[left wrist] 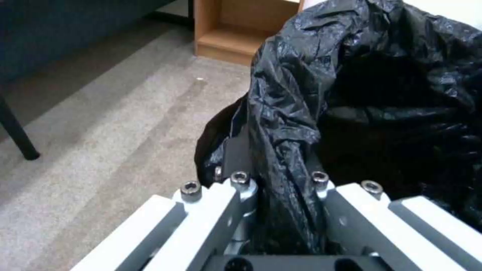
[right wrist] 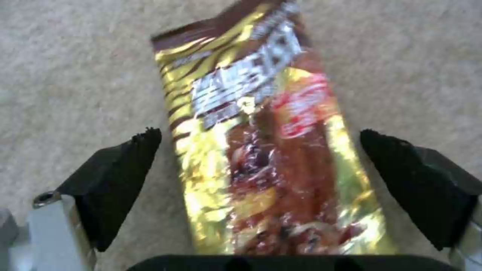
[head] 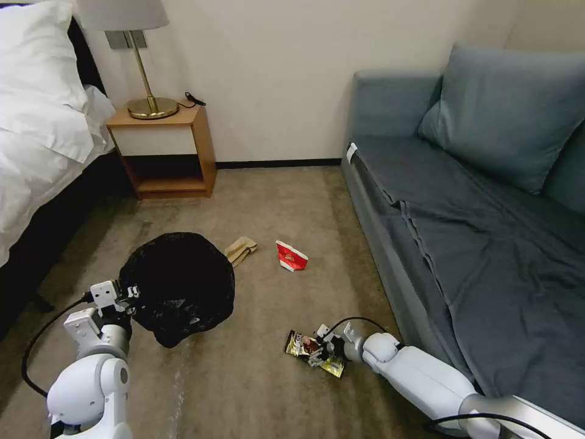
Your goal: Pick up the trash bin, then pick up the garbage on the floor and place it into the trash bin.
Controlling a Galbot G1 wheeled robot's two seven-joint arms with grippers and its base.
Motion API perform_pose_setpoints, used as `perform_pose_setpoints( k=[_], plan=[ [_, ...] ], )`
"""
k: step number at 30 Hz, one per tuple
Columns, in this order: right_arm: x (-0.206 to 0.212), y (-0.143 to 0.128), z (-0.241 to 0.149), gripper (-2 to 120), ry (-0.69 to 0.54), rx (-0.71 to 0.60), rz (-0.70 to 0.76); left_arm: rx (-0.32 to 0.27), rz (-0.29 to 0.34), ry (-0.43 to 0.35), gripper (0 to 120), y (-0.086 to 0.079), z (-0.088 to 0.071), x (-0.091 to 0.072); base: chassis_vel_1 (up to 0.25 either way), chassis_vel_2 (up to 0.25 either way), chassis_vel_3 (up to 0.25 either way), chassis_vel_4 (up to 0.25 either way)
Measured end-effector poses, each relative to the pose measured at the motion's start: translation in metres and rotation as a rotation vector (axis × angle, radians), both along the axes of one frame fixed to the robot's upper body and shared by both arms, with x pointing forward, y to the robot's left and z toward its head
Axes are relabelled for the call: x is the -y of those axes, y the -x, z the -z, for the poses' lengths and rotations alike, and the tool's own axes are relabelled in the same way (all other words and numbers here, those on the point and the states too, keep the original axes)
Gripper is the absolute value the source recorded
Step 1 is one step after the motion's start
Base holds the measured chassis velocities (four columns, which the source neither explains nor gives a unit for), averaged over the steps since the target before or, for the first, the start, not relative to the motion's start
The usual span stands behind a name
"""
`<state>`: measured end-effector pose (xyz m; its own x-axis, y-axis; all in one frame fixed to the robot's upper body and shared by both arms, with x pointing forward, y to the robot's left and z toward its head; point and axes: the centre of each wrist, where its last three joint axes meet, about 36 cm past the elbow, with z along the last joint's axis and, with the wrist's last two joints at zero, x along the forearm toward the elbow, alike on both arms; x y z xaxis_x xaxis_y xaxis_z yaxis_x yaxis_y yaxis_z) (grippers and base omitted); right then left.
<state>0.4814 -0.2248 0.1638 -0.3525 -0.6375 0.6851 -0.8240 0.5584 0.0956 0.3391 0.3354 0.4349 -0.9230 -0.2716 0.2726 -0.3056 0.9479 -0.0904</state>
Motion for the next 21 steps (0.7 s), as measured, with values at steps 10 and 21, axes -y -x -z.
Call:
perform_pose_setpoints(
  k=[10, 21],
  plan=[
    [0.004, 0.006, 0.009, 71, -0.017, 0.016, 0.011, 0.005, 0.000, -0.001, 4, -0.001, -0.002, 0.000, 0.000, 0.000, 0.000, 0.000],
    [0.007, 0.004, 0.010, 34, -0.020, 0.028, 0.027, 0.006, 0.000, 0.000, 4, -0.001, -0.002, 0.000, 0.000, 0.000, 0.000, 0.000]
  ],
)
